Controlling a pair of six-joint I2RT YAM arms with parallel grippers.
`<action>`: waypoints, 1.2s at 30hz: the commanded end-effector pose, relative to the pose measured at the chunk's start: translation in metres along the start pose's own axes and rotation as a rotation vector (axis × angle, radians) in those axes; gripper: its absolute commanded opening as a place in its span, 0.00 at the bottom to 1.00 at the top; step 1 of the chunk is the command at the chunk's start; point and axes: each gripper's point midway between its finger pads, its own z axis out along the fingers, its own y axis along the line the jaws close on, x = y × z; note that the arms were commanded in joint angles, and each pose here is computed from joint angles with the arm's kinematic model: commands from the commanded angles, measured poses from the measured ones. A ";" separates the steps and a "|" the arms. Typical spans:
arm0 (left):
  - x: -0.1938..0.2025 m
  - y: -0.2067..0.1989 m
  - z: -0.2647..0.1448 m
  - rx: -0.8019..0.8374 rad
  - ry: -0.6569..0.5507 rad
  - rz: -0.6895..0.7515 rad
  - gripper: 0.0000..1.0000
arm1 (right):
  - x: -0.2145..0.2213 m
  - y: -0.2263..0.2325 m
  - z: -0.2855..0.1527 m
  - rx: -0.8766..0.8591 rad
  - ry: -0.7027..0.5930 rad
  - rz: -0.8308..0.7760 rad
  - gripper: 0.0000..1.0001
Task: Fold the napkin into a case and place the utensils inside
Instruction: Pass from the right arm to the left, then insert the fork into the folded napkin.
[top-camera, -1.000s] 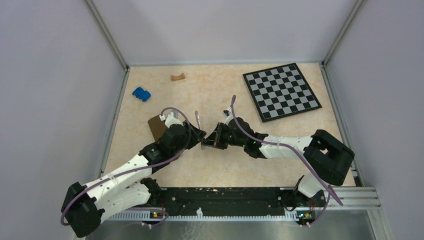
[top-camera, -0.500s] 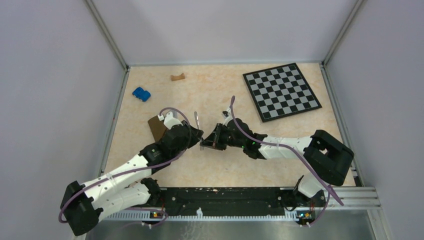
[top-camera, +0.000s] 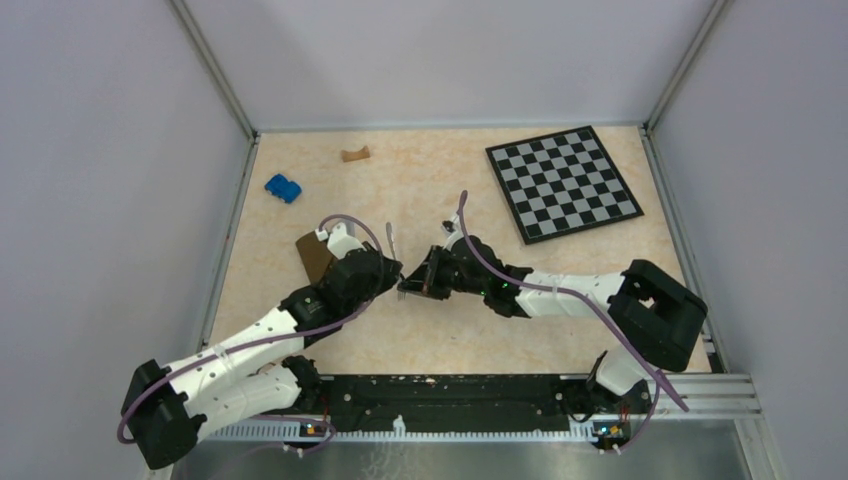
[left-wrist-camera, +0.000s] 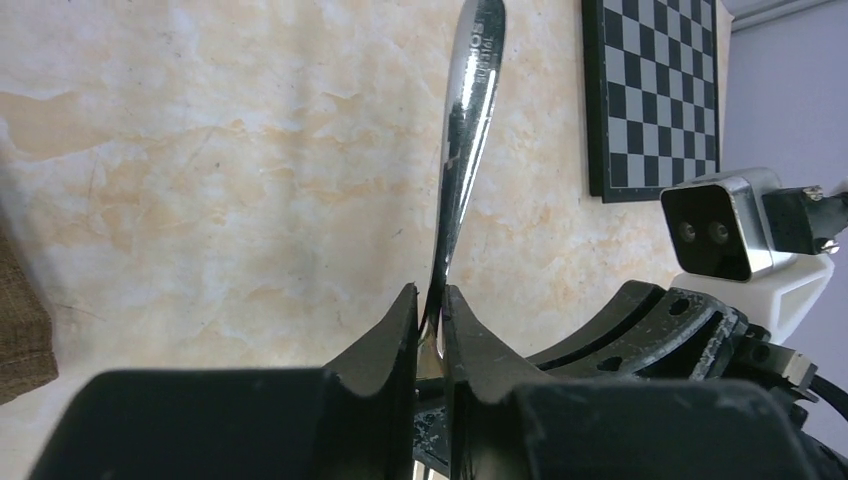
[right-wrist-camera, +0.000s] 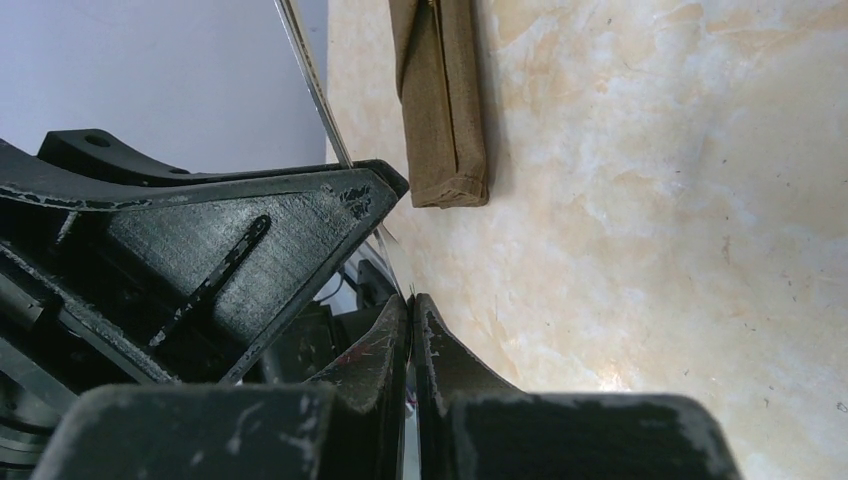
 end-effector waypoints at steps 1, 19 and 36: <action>-0.010 -0.016 -0.005 0.031 -0.021 0.007 0.14 | -0.007 0.039 0.003 -0.094 -0.025 -0.031 0.00; -0.051 0.072 -0.085 -0.321 0.238 0.237 0.00 | 0.010 0.017 0.037 -0.193 0.296 -0.291 0.60; -0.003 0.141 -0.067 -0.724 0.470 0.105 0.00 | 0.047 -0.017 0.106 -0.163 0.481 -0.187 0.50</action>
